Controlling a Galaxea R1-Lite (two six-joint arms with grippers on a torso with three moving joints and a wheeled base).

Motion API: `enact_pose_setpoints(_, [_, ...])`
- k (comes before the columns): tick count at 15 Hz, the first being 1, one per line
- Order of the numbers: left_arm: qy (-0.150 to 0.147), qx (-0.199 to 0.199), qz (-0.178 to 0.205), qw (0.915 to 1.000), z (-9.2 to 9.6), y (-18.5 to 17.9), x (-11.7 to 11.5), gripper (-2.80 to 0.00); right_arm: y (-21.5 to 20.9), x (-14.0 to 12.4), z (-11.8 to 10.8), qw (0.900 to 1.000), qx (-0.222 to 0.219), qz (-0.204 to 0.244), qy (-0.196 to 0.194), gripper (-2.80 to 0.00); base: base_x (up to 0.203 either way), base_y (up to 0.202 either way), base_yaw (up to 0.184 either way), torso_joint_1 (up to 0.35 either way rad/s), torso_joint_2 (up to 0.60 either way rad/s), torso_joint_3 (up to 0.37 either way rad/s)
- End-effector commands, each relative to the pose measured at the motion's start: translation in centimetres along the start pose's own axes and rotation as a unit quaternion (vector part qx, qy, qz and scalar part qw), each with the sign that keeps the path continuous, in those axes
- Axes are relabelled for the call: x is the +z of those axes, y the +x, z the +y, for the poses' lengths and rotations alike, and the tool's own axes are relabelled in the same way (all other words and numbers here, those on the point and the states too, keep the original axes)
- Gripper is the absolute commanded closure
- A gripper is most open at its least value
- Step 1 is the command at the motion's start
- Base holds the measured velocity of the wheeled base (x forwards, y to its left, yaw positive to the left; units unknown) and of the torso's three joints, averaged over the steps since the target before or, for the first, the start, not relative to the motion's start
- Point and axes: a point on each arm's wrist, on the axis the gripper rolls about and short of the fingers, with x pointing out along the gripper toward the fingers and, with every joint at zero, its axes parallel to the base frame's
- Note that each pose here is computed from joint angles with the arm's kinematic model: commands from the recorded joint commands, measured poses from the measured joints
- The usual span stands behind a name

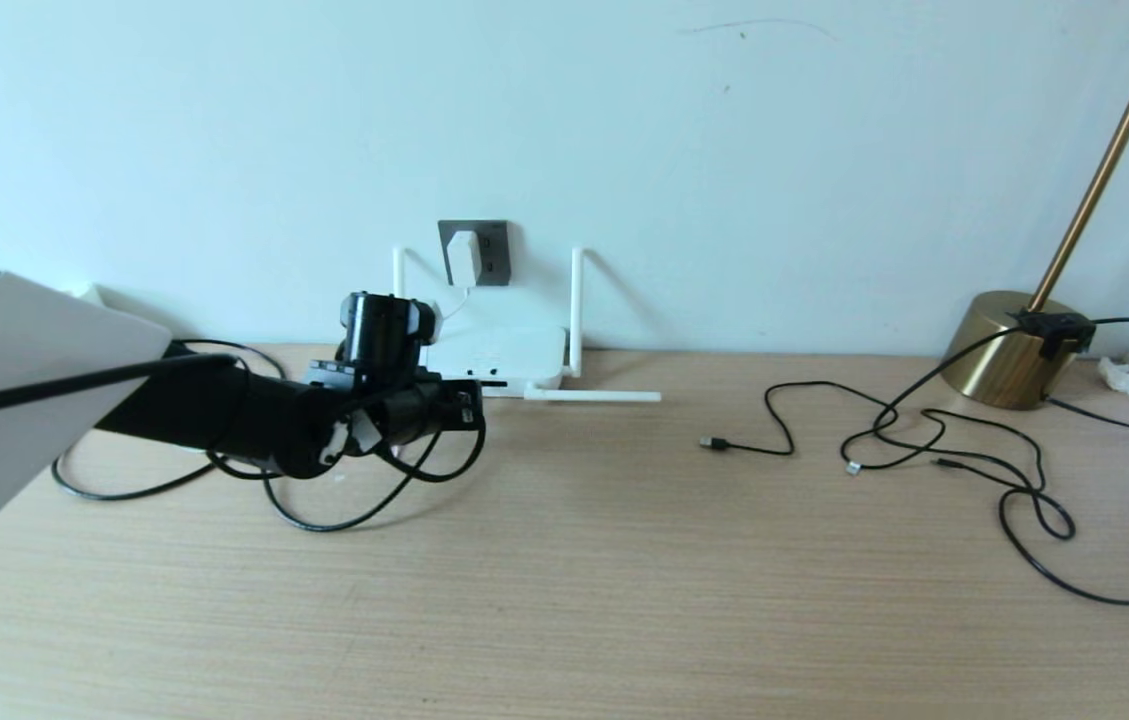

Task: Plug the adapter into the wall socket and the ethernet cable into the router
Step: Align cable and router interface

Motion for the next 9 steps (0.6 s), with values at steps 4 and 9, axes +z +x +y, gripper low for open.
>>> enact_pose_setpoints(4, [-0.004, -0.017, -0.003, 0.9998, -0.12, 0.15, 0.11, 0.0, 0.08, -0.29, -0.01, 1.0, 0.0, 0.005, 0.0, 0.0, 0.0, 0.0, 0.0, 0.0, 0.0, 0.0])
enact_pose_setpoints(9, [-0.007, -0.021, -0.013, 0.9997, -0.21, 0.61, -0.01, 0.0, 0.08, -0.29, -0.01, 1.0, 0.0, 0.005, 0.0, 0.0, 0.0, 0.0, 0.0, 0.0, 0.0, 0.0])
